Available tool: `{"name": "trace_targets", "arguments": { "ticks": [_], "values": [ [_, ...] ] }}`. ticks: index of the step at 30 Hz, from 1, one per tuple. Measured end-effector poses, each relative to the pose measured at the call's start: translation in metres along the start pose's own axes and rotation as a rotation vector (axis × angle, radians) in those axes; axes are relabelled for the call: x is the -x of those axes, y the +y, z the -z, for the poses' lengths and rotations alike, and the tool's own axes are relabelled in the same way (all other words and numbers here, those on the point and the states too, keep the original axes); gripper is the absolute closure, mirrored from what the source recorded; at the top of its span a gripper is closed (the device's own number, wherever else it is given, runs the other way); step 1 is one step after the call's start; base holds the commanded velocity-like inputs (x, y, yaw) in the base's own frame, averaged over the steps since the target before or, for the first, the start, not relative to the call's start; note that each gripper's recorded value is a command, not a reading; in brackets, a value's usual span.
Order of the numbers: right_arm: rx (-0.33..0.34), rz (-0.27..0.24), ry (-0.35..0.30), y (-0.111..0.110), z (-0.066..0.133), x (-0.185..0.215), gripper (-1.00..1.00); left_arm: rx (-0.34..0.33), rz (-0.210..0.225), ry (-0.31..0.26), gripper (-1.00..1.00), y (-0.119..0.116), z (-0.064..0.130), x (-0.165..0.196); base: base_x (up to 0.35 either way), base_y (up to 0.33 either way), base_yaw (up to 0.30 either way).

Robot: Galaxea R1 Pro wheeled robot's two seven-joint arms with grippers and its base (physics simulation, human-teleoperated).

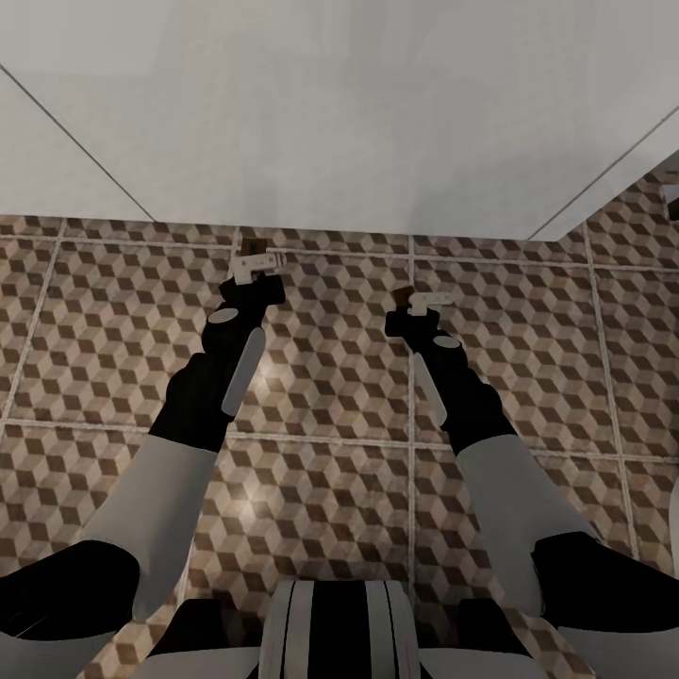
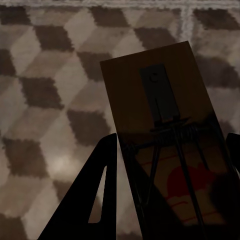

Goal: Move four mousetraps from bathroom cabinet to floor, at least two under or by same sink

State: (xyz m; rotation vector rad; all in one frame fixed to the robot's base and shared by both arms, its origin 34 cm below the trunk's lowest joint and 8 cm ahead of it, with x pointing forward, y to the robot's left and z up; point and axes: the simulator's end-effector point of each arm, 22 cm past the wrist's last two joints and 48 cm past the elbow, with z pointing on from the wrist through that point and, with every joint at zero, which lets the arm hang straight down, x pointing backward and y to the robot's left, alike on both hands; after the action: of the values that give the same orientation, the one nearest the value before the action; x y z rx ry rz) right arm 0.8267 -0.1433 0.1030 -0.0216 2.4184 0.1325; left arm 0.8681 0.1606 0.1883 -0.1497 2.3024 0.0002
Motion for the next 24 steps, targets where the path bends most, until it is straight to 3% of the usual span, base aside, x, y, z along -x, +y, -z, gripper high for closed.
{"name": "trace_targets", "arguments": {
  "ticks": [17, 24],
  "values": [
    [0.000, 0.000, 0.000, -0.0006, -0.0028, -0.0025, 1.00, 0.001, 0.000, 0.003, 1.00, 0.0005, -0.0027, -0.0040, 0.000, 0.000, 0.000],
    [0.001, 0.000, -0.021, -0.0009, -0.0023, 0.0054, 1.00, -0.004, 0.008, -0.020, 1.00, -0.0005, -0.0005, 0.0060, 0.000, 0.000, 0.000]
  ]
}}
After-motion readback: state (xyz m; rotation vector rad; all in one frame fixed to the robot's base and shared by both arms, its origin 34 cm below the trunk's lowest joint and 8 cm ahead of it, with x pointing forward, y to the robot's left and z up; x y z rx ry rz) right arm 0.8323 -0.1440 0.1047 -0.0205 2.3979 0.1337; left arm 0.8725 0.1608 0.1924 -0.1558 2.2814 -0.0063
